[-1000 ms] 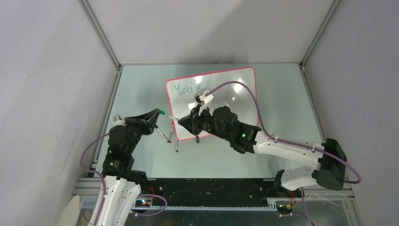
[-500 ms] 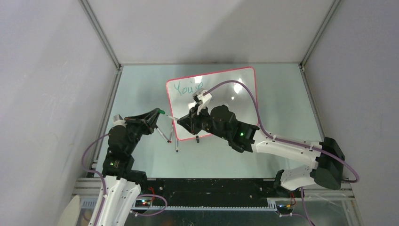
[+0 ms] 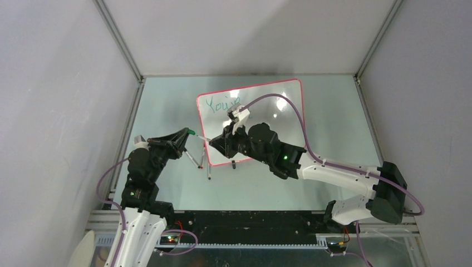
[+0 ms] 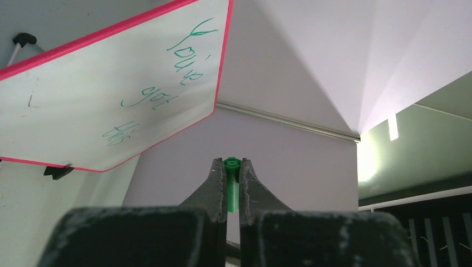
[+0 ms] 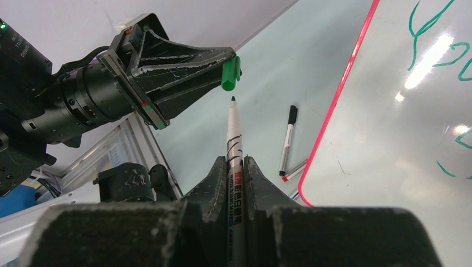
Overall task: Write a sentence on the whiteboard
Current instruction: Close the whiteboard marker at the center of the board.
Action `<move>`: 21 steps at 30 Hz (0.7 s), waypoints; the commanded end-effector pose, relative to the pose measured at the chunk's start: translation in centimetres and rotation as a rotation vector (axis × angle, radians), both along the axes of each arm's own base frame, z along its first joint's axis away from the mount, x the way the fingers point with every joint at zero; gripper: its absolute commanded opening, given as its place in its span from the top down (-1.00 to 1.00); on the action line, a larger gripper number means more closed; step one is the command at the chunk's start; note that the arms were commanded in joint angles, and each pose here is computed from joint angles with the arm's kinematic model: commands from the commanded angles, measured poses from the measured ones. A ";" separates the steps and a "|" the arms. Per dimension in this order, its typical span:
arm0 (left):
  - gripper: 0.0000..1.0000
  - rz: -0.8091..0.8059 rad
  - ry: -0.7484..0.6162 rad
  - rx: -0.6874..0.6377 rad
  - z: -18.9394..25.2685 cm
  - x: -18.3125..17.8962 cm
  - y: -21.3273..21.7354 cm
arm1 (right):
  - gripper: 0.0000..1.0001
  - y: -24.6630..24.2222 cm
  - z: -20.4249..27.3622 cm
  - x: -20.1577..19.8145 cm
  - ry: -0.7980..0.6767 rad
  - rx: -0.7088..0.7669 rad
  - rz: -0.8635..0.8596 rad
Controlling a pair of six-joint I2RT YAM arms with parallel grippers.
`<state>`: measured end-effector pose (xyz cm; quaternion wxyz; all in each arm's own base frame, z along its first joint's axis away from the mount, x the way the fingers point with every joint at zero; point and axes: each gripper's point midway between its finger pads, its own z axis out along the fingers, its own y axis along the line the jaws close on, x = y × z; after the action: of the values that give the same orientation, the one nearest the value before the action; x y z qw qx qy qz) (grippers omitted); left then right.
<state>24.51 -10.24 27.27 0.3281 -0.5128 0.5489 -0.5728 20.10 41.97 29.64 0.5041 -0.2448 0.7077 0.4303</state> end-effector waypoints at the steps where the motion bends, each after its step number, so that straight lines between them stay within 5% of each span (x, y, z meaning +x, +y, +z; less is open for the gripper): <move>1: 1.00 -0.021 -0.010 -0.012 0.2 -0.3 -0.4 | 1.00 0.4 3.2 0.4 -0.052 0.058 0.002; 21: 1.00 -0.028 -0.001 -0.016 -0.2 -0.5 -0.5 | 1.00 1.0 3.2 0.8 -0.050 0.054 0.008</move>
<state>24.42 -10.26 26.86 0.3256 -0.5146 0.5509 -0.5707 20.53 42.43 30.27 0.5088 -0.2488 0.7026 0.4308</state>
